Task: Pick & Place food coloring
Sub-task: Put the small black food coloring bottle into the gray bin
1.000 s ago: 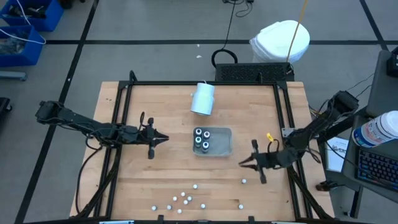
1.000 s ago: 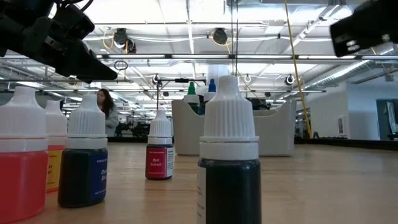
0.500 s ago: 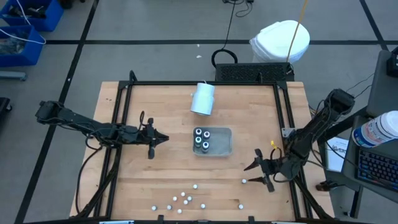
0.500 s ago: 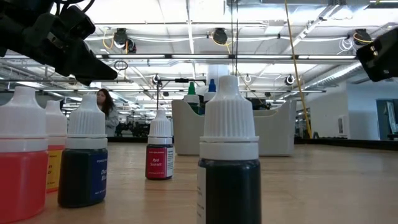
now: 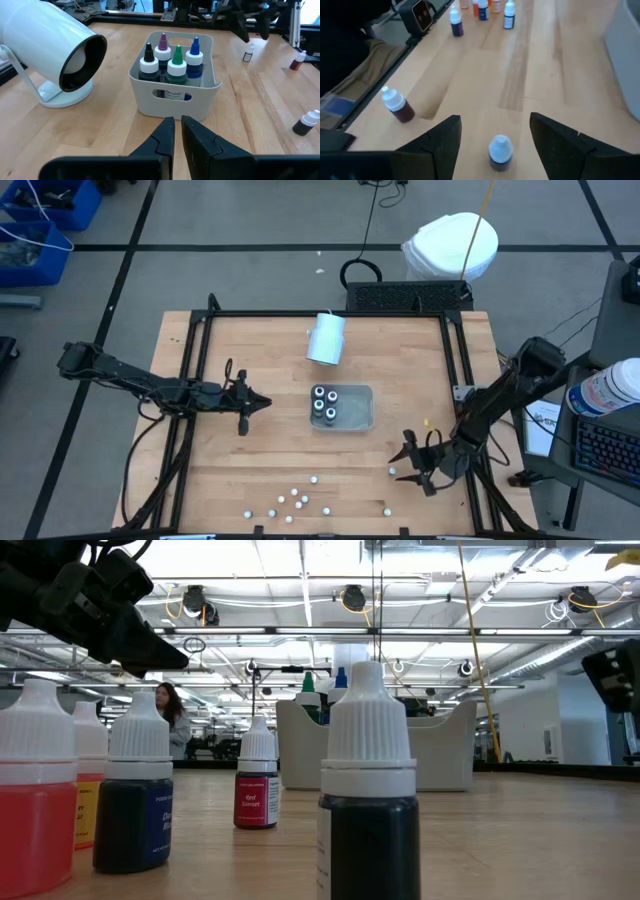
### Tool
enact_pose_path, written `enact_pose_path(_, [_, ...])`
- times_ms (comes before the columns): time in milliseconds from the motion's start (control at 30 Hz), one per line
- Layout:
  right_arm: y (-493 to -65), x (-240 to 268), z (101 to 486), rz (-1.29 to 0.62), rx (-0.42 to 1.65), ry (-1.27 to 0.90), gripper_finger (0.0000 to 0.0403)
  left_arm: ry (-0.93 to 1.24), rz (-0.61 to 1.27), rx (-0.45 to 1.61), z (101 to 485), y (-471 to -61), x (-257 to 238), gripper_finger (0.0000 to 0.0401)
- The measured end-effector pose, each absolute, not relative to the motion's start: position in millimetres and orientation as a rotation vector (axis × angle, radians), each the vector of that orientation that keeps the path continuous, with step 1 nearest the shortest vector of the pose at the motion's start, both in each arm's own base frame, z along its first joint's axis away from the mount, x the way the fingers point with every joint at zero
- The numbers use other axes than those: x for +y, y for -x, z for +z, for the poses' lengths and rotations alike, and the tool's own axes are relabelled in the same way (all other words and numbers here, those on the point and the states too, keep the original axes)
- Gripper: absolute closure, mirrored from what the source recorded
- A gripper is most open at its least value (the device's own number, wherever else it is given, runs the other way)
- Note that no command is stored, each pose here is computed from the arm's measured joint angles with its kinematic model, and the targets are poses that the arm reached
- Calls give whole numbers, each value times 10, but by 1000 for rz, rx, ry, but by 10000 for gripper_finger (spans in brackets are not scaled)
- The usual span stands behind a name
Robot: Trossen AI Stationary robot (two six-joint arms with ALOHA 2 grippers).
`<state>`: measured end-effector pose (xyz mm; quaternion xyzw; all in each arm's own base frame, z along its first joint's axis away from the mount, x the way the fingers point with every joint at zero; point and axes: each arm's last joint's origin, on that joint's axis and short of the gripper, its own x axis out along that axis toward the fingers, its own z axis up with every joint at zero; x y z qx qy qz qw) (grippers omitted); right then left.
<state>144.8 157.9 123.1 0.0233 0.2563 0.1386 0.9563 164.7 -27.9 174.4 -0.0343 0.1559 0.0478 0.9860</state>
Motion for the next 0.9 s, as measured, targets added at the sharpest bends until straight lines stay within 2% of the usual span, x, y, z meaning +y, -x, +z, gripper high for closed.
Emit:
enact_pose_path(400, [-1473, 1617, 1098, 286, 556, -56, 203, 73, 96, 313, 1744, -1647, -279, 359])
enact_pose_path(900, [-1469, 1592, 1080, 234, 556, -26, 286, 69, 96, 313, 1744, -1647, -279, 359])
